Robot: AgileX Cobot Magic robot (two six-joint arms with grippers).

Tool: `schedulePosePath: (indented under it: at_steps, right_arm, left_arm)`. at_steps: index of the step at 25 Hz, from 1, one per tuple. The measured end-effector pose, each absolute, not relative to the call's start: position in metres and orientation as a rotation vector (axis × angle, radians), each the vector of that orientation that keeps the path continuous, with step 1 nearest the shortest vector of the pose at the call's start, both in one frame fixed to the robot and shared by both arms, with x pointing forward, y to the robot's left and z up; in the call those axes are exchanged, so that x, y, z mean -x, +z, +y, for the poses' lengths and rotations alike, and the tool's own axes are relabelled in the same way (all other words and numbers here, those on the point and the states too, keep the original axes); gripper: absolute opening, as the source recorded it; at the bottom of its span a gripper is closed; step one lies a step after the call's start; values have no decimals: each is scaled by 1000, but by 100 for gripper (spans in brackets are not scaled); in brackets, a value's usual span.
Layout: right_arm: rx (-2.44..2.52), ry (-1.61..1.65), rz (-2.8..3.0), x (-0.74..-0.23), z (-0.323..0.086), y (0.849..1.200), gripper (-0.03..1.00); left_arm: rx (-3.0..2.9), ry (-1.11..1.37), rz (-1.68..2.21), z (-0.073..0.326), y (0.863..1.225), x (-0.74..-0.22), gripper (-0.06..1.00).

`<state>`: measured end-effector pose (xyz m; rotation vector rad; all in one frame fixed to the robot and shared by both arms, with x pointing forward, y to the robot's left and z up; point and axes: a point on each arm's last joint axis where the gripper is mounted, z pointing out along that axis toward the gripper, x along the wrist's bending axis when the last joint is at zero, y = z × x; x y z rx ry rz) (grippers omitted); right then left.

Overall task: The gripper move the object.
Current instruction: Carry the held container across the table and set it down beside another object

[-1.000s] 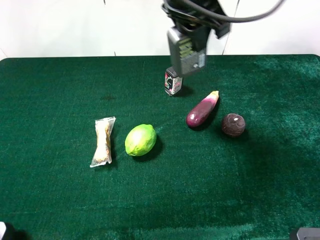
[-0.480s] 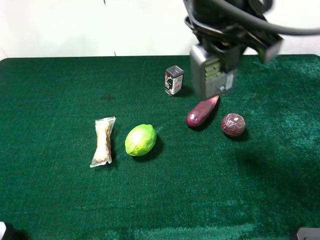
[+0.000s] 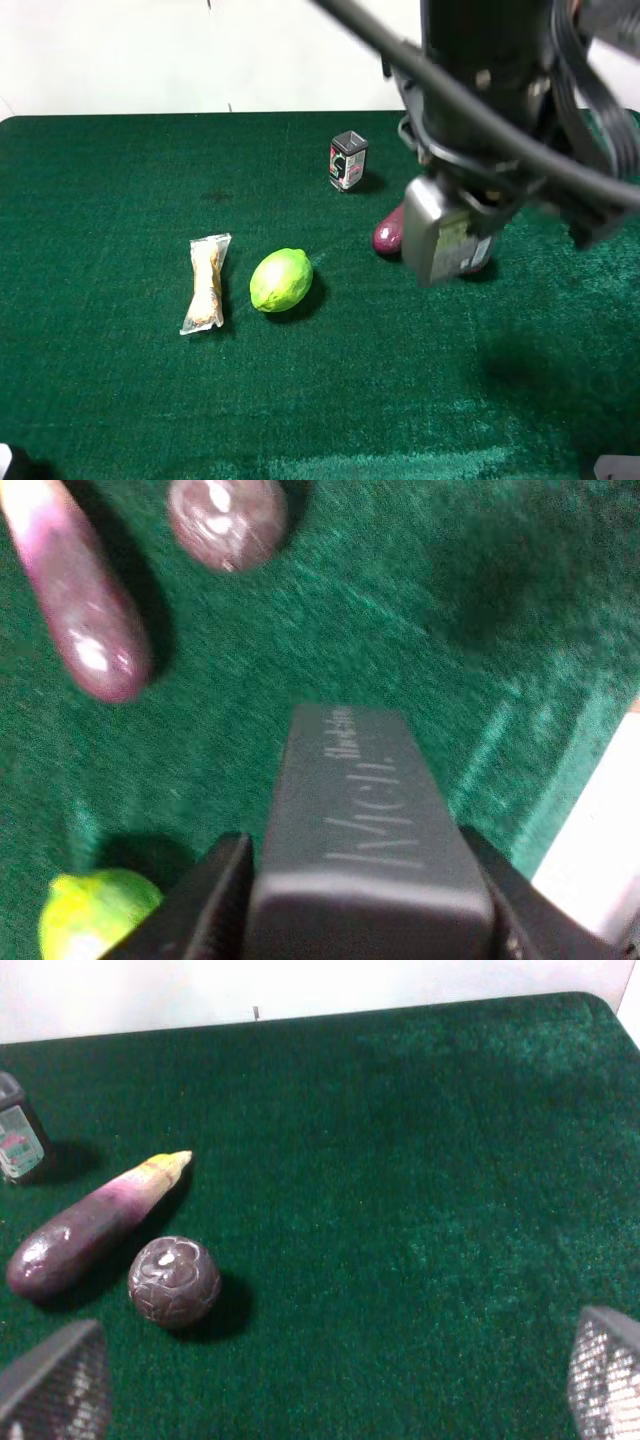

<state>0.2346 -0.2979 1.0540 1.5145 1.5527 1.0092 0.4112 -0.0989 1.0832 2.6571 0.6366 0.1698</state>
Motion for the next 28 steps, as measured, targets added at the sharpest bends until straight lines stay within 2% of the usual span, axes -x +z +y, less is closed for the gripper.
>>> schedulePosePath:
  at_steps: [9, 28]
  right_arm:
    - [-1514, 1009, 1553, -235, -298, 1054, 70]
    - [-1514, 1009, 1553, -235, -298, 1054, 70]
  left_arm:
    - [-2788, 139, 683, -89, 1043, -406, 43]
    - [-2825, 200, 713, -74, 990, -413, 43]
